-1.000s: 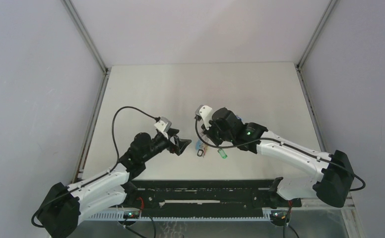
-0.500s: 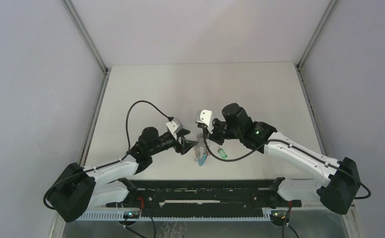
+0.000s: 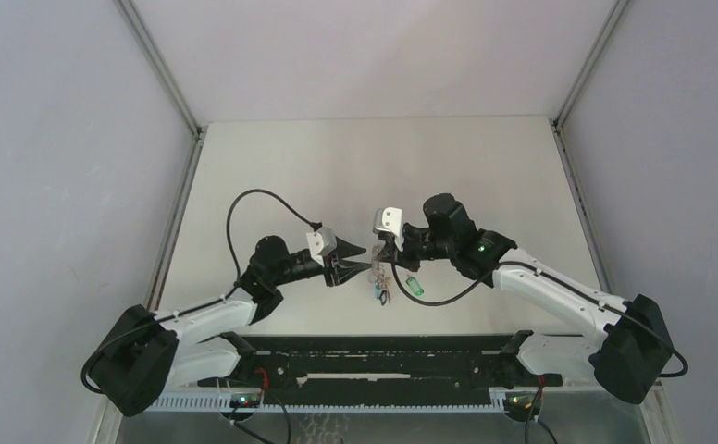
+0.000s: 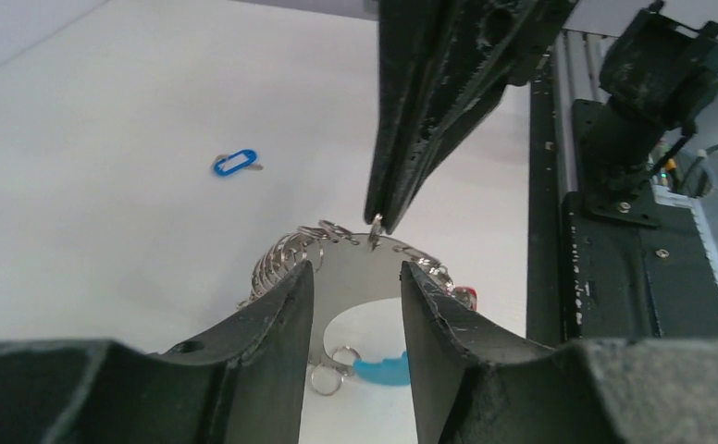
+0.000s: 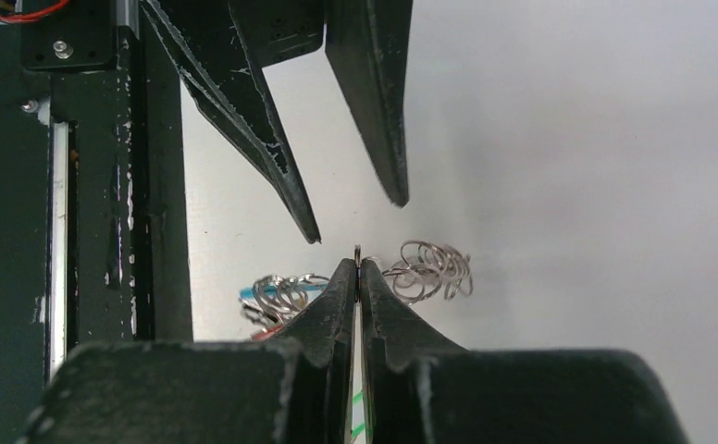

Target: Put the keys on the keyring

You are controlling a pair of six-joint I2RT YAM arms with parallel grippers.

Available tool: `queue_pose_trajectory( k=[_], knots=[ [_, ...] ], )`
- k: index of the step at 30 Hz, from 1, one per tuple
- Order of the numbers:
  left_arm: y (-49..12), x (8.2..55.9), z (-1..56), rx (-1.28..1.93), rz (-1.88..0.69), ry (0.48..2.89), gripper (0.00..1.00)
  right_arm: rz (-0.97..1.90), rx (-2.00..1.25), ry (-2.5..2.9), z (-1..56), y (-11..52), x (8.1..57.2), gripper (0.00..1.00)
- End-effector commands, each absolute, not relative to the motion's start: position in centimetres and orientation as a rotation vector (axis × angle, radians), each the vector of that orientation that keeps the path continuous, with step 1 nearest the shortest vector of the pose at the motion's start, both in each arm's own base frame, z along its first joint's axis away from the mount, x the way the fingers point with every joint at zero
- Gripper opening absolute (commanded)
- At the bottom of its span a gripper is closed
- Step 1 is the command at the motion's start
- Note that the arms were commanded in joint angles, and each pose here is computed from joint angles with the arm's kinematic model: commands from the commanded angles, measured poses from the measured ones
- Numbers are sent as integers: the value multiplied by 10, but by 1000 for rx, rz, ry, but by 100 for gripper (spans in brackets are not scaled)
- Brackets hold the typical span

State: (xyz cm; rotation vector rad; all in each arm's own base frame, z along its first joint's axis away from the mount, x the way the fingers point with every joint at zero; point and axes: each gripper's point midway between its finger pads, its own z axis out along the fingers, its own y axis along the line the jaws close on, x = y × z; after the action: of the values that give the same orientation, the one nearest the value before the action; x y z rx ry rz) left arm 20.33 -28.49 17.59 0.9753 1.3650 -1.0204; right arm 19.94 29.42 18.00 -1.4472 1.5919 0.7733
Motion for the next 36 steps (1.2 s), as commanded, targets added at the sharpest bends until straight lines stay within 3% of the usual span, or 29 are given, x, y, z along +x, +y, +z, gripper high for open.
queue_pose_trajectory(
  k=[1, 7, 29, 36],
  knots=[
    [-293, 193, 195, 1064, -1067, 1215, 42, 814, -1448, 1405, 213, 308, 200, 0],
    [-297, 186, 196, 1119, -1107, 1186, 34, 847, -1472, 1384, 212, 311, 196, 0],
    [-299, 188, 204, 1111, -1109, 1164, 29, 916, -1523, 1388, 199, 317, 189, 0],
    [-301, 187, 201, 1124, -1128, 1171, 15, 915, -1534, 1397, 197, 321, 188, 0]
  ],
)
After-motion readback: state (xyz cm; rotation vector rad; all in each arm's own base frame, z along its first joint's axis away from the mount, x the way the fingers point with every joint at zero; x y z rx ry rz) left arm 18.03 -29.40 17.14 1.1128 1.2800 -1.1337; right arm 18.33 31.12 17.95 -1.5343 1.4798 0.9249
